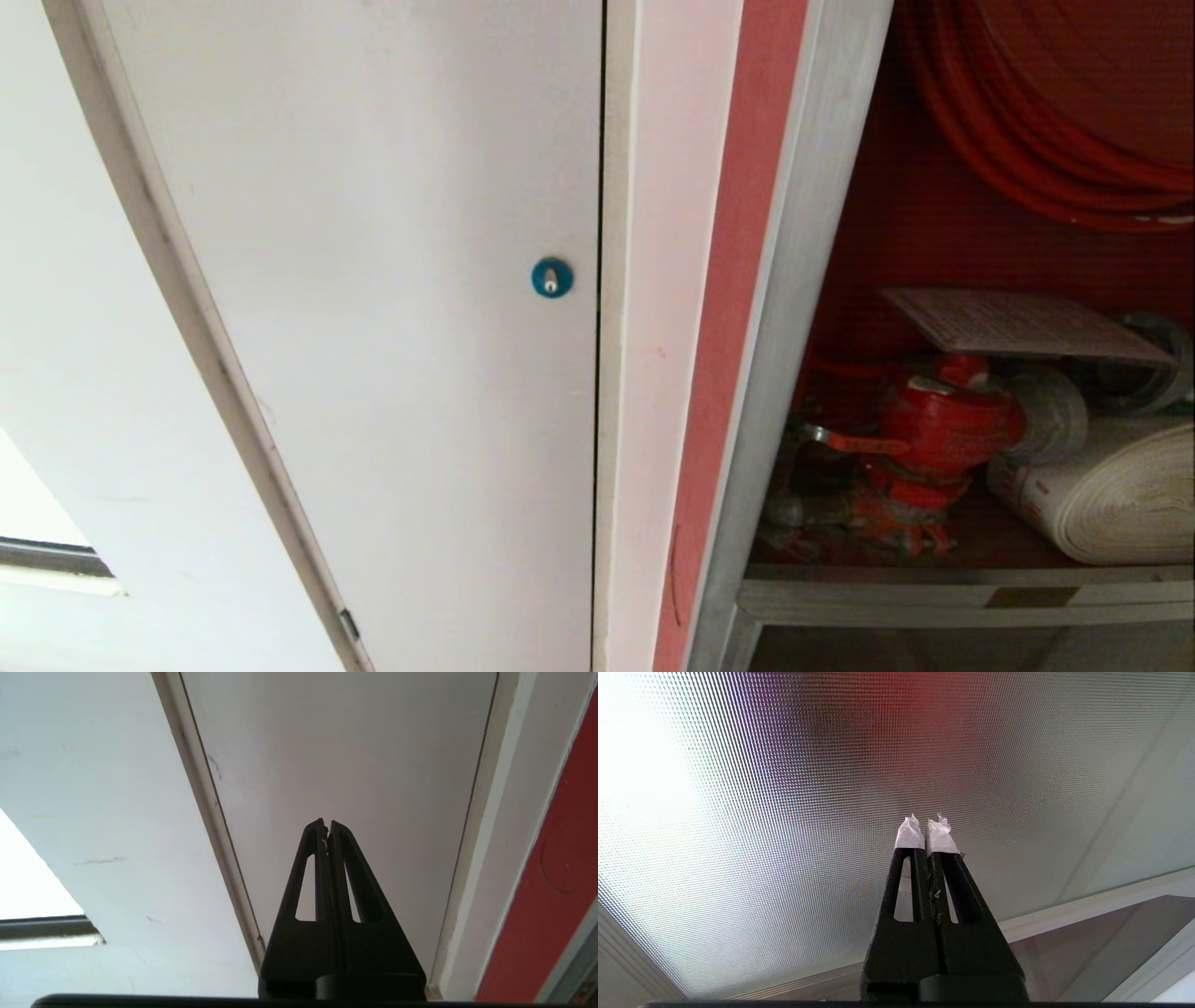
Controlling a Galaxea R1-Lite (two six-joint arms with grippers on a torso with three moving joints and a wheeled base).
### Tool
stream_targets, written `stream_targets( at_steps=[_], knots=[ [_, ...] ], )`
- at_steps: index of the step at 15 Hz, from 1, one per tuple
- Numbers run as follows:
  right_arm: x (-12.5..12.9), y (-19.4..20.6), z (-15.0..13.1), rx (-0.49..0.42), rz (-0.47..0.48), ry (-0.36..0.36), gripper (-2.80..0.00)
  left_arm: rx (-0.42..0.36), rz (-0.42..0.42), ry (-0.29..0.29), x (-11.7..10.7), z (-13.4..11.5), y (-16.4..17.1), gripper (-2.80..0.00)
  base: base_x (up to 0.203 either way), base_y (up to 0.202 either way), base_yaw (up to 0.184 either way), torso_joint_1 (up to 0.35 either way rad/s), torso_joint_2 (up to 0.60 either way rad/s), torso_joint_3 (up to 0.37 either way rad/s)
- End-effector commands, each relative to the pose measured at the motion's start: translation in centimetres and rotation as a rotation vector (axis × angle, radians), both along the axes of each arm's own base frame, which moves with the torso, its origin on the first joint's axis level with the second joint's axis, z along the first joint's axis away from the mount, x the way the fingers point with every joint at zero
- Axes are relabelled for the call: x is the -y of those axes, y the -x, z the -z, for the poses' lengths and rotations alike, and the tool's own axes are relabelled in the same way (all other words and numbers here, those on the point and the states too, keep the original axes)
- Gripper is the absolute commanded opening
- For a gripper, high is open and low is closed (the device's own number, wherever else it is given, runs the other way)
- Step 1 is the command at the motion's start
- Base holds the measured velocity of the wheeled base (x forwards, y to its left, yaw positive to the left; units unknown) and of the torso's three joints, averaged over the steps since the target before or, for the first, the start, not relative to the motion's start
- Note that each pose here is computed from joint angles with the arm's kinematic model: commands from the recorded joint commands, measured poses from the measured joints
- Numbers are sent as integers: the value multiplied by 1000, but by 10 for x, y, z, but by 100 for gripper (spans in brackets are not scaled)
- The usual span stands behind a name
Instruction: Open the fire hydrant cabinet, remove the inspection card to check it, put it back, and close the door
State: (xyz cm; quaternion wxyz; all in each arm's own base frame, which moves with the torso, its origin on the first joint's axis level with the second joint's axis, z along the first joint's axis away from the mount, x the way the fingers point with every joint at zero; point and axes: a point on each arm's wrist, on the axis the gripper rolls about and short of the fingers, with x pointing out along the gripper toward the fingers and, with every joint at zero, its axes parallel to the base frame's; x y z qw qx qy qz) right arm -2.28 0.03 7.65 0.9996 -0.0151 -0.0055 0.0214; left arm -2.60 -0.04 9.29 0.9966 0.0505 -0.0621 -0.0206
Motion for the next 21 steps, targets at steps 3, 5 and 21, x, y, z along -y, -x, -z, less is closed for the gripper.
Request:
stream_targets(
  at_steps=[3, 5, 21],
  knots=[
    [0, -1, 2, -7, -1, 1, -280, -36, -2, -2, 0, 9, -3, -280, 0, 0, 0, 0, 0, 0],
    [0, 0, 1, -6, -2, 1, -280, -111, -11, -1, 0, 16, -3, -280, 0, 0, 0, 0, 0, 0],
    [0, 0, 1, -6, 0, 1, -280, -128, -18, 80, 0, 18, -3, -280, 0, 0, 0, 0, 0, 0]
  ],
)
